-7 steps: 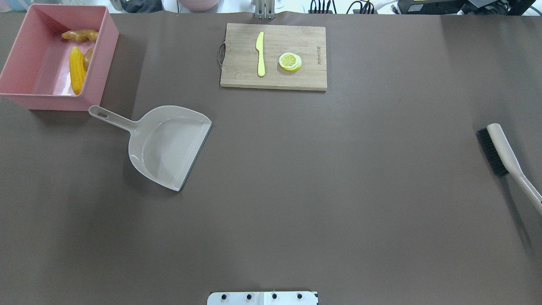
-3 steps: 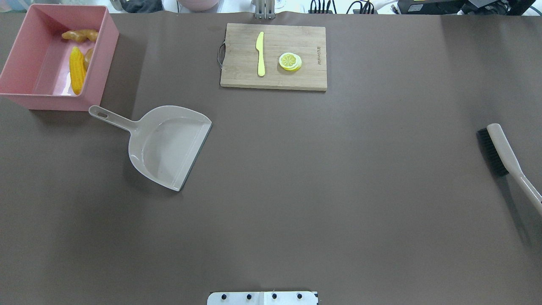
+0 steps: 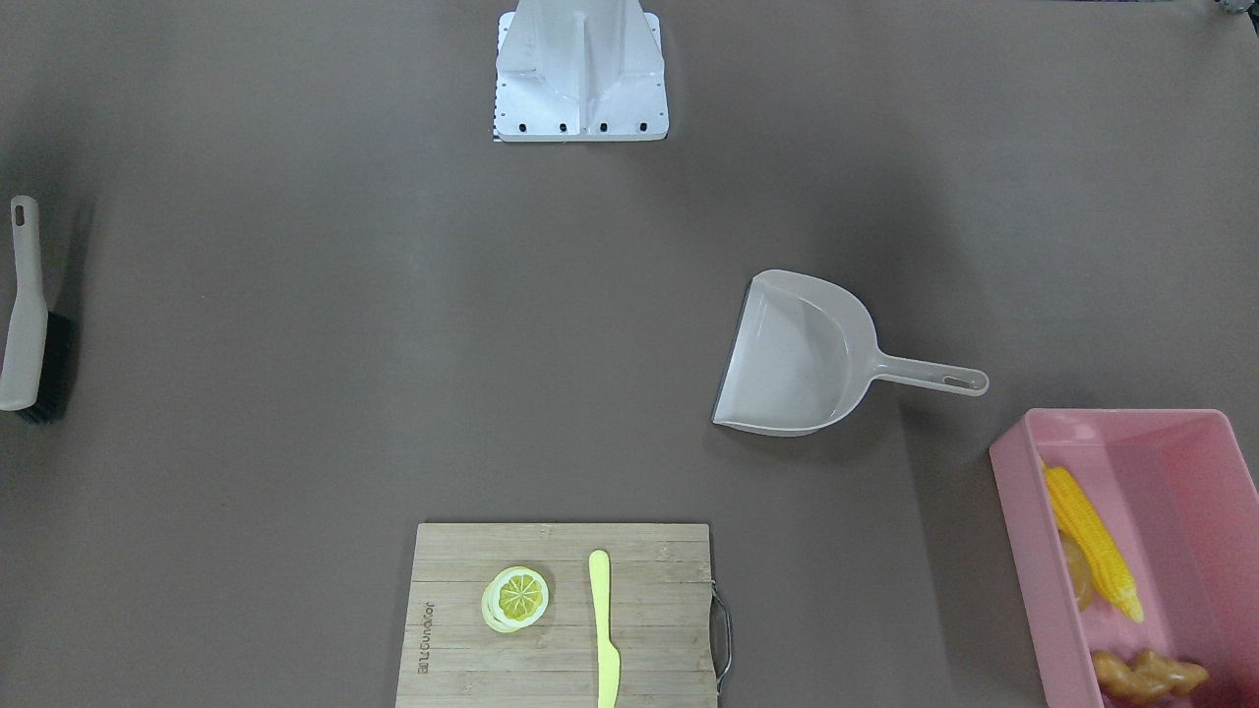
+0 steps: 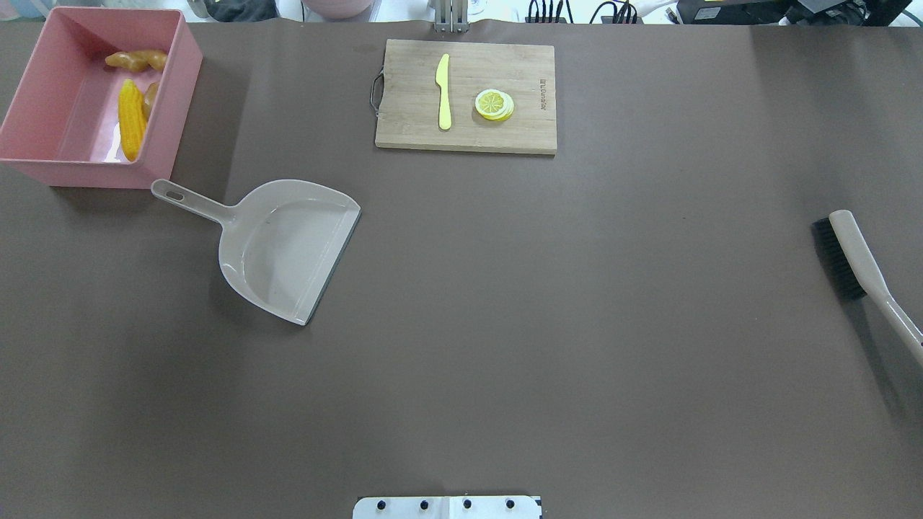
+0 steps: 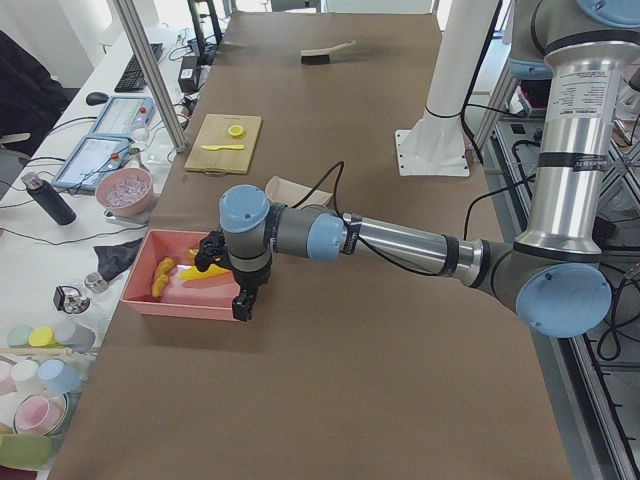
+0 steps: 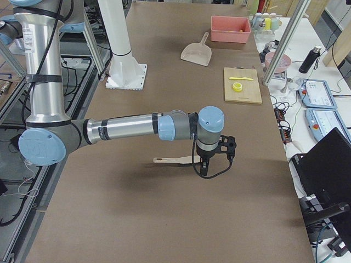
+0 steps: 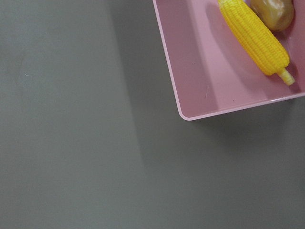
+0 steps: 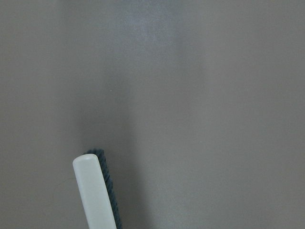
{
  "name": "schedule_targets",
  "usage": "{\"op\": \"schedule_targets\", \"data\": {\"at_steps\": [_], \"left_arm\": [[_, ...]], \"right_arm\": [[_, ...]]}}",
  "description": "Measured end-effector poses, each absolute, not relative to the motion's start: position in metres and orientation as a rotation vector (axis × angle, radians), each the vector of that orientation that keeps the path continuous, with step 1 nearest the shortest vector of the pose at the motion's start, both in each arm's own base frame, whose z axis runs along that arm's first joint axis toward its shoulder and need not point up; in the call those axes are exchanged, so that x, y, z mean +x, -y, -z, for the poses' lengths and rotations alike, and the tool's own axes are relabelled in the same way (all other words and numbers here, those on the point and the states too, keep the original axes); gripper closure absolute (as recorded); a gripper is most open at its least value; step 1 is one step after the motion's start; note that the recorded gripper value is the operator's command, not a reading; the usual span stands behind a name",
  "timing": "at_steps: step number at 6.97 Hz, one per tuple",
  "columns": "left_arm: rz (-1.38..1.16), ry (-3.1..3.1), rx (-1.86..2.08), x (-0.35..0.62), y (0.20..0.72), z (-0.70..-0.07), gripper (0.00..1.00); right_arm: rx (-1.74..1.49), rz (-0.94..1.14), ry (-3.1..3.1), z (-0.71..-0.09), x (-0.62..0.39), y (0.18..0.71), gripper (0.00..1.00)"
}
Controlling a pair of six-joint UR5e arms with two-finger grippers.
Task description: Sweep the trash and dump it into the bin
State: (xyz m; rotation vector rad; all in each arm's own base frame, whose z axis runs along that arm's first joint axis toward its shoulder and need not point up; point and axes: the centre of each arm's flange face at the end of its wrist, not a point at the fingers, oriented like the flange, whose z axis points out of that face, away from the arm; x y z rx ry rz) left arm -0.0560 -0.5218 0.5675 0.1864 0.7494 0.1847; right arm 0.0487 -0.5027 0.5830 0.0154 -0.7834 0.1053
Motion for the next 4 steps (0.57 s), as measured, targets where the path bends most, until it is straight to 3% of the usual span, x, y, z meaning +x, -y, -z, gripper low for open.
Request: {"op": "schedule_targets", "data": {"at_steps": [4], "left_arm": [[-0.176,-0.743,0.171,-0.0582,0.5195,-0.5765,0.02]], "right_arm": [[0.015,-0.104,0.782,-0.5836,0.0487,0.5023,0.0]]}}
